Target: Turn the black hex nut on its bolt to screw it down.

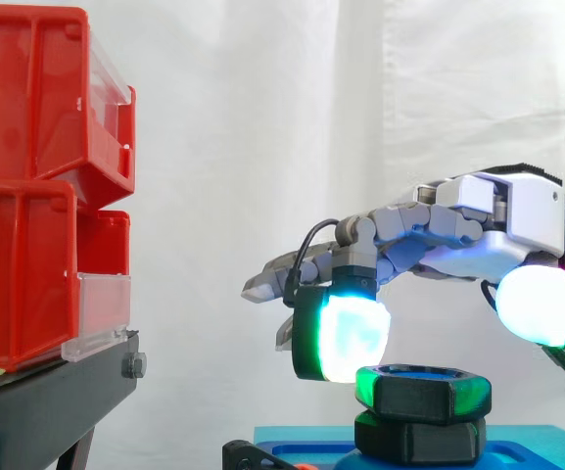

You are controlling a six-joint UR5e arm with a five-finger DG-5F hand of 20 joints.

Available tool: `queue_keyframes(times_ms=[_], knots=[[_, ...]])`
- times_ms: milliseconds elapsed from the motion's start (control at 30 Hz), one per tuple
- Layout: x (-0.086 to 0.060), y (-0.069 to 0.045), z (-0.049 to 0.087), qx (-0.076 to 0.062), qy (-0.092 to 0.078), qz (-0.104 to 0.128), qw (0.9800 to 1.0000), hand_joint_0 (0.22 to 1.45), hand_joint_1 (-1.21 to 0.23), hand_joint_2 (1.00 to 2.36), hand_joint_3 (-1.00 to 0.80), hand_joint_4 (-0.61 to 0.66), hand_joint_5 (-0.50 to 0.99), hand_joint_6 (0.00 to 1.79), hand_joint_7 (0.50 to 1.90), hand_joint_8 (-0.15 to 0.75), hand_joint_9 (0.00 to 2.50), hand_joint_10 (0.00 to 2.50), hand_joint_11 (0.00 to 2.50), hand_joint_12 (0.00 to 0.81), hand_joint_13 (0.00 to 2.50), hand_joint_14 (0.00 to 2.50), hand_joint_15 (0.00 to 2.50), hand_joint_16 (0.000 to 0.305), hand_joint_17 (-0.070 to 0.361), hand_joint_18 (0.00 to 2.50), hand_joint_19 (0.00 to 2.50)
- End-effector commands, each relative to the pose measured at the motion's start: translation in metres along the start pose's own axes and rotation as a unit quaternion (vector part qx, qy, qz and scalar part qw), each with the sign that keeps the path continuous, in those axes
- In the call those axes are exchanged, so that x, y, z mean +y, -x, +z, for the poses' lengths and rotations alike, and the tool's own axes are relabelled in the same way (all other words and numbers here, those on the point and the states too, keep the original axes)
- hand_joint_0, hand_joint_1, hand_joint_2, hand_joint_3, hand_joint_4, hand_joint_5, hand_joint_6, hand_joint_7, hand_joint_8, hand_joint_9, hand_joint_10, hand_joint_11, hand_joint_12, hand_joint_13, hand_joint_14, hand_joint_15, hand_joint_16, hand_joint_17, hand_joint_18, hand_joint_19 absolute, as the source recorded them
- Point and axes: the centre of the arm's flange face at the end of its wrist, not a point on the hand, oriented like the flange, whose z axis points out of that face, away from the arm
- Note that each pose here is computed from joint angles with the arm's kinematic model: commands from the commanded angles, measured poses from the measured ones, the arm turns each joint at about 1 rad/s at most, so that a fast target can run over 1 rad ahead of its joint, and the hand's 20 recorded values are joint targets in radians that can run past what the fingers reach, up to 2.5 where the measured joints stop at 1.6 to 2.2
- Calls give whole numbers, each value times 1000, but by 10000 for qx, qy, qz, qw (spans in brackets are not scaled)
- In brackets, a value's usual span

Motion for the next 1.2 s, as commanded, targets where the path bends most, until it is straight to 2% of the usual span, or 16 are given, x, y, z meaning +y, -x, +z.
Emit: queue_keyframes(times_ms=[0, 67, 100, 200, 333, 367, 433, 467, 500, 567, 633, 667, 1033, 1167], knots=[[-2, 11, 6, -49, 66, 10, 10000, 381, -333, 1000, -500, 247, -125, 503, 1139, 289, 689, 4, 116, 352, 421, 0, 0, 60, 134, 301, 213], [0, 16, 11, -72, 102, 25, 9999, 381, -337, 1000, -500, 251, -126, 503, 1131, 287, 683, 5, 121, 351, 421, 0, 0, 60, 134, 302, 213], [-1, 26, 17, -89, 114, 104, 9998, 381, -337, 1000, -500, 251, -127, 503, 1129, 285, 684, 4, 119, 351, 422, 0, 0, 60, 134, 302, 213], [0, 36, 25, -105, 141, 124, 9998, 381, -342, 1000, -500, 256, -129, 503, 1109, 285, 684, 4, 119, 351, 422, 0, 0, 60, 134, 304, 213], [4, 39, 33, -160, 168, 79, 9997, 381, -376, 1000, -500, 258, -136, 503, 1080, 285, 679, 4, 108, 350, 422, 0, 0, 59, 134, 305, 212], [9, 36, 41, -217, 139, 64, 9996, 383, -403, 1000, -500, 250, -137, 503, 1072, 282, 676, 4, 117, 348, 422, 0, 0, 59, 133, 302, 206], [12, 35, 46, -241, 120, 62, 9996, 395, -422, 1000, -500, 245, -142, 503, 1058, 268, 650, 4, 110, 341, 403, 0, 0, 58, 130, 288, 215], [12, 33, 46, -236, 103, 75, 9996, 398, -426, 1000, -500, 246, -143, 503, 1052, 266, 648, 4, 115, 340, 396, 0, 0, 58, 130, 283, 212], [13, 24, 48, -227, 108, 106, 9996, 399, -426, 1000, -500, 239, -145, 503, 1049, 267, 644, 4, 116, 339, 391, 0, 0, 58, 130, 281, 212], [14, 22, 50, -268, 125, 73, 9995, 399, -425, 1000, -500, 241, -147, 503, 1038, 267, 641, 4, 108, 338, 390, 0, 0, 58, 130, 279, 212], [14, 13, 52, -256, 137, 86, 9995, 397, -423, 1000, -500, 244, -148, 503, 1036, 267, 636, 3, 106, 339, 388, 0, 0, 58, 130, 277, 223], [15, 13, 53, -263, 139, 83, 9995, 395, -422, 1000, -500, 245, -148, 503, 1030, 269, 631, 4, 103, 340, 387, 0, 0, 58, 131, 278, 216], [26, -12, 49, -127, 96, 212, 9996, 395, -425, 1000, -500, 254, -150, 503, 1019, 268, 631, 4, 103, 341, 387, 0, 0, 58, 130, 276, 216], [28, -13, 50, -109, 107, 214, 9997, 435, -498, 1000, -500, 209, -152, 503, 1026, 247, 620, 4, 107, 320, 373, 0, 0, 54, 121, 250, 226]])
